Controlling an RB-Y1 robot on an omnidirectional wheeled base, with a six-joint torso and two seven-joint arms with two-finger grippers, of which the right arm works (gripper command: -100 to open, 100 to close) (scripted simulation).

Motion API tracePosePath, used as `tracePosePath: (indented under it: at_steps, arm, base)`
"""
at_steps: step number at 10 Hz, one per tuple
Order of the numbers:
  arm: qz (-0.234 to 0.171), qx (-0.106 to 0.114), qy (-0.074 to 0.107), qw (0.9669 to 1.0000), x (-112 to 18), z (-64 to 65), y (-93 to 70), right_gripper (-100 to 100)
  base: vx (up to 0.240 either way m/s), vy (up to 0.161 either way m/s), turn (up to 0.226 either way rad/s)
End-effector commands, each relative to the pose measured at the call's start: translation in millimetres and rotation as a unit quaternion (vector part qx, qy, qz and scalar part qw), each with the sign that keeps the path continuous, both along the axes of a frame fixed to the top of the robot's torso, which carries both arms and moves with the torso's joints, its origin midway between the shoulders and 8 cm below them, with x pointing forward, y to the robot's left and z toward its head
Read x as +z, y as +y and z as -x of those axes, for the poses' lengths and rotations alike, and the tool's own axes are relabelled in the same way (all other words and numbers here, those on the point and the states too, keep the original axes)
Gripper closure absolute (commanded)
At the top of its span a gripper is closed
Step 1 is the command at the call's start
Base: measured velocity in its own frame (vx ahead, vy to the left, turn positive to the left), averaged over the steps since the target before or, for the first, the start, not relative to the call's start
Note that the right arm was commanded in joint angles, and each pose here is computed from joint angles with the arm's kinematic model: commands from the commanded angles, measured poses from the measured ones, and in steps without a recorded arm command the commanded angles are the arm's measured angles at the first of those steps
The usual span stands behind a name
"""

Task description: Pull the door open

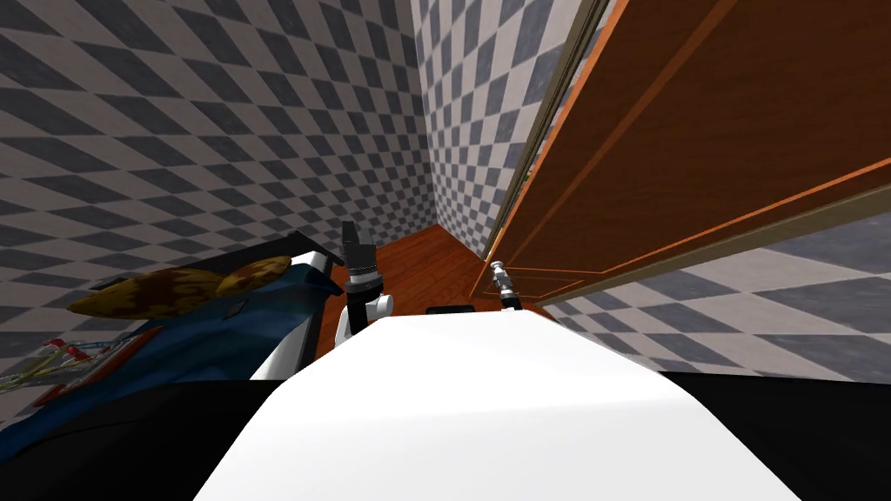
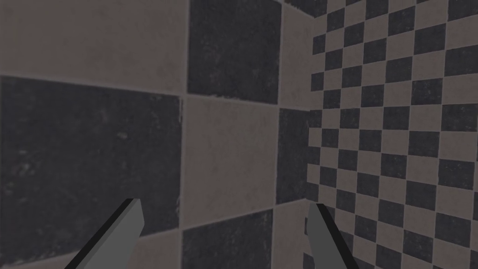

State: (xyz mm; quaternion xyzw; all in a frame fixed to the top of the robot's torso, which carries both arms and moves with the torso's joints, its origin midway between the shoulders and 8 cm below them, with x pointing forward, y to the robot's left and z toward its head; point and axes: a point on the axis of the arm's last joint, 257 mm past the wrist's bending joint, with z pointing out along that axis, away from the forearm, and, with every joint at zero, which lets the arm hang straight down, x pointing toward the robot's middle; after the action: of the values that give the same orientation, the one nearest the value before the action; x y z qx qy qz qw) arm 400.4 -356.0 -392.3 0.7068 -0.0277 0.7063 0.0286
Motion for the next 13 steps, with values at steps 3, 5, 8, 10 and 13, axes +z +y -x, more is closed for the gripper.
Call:
tracePosePath:
  at_steps: [3, 5, 8, 10, 13]
  arm:
    - [-0.001, -0.001, 0.003, 1.0000, -4.2, 16.3, -1.6, 100]
    - [0.000, -0.003, 0.003, 1.0000, -5.3, 34.5, -3.7, 100]
    - [0.000, -0.004, 0.003, 1.0000, -5.7, 50.9, -5.1, 100]
    - [0.000, -0.004, 0.003, 1.0000, -5.5, 68.2, -6.0, 100]
    - [0.000, -0.005, 0.002, 1.0000, -4.3, 90.5, -6.3, 100]
  base:
    - [-0.045, -0.080, 0.170]
    - [-0.039, -0.121, 0.358]
    - [-0.037, -0.030, 0.156]
    - [-0.051, -0.003, 0.183]
    - [-0.050, 0.001, 0.094]
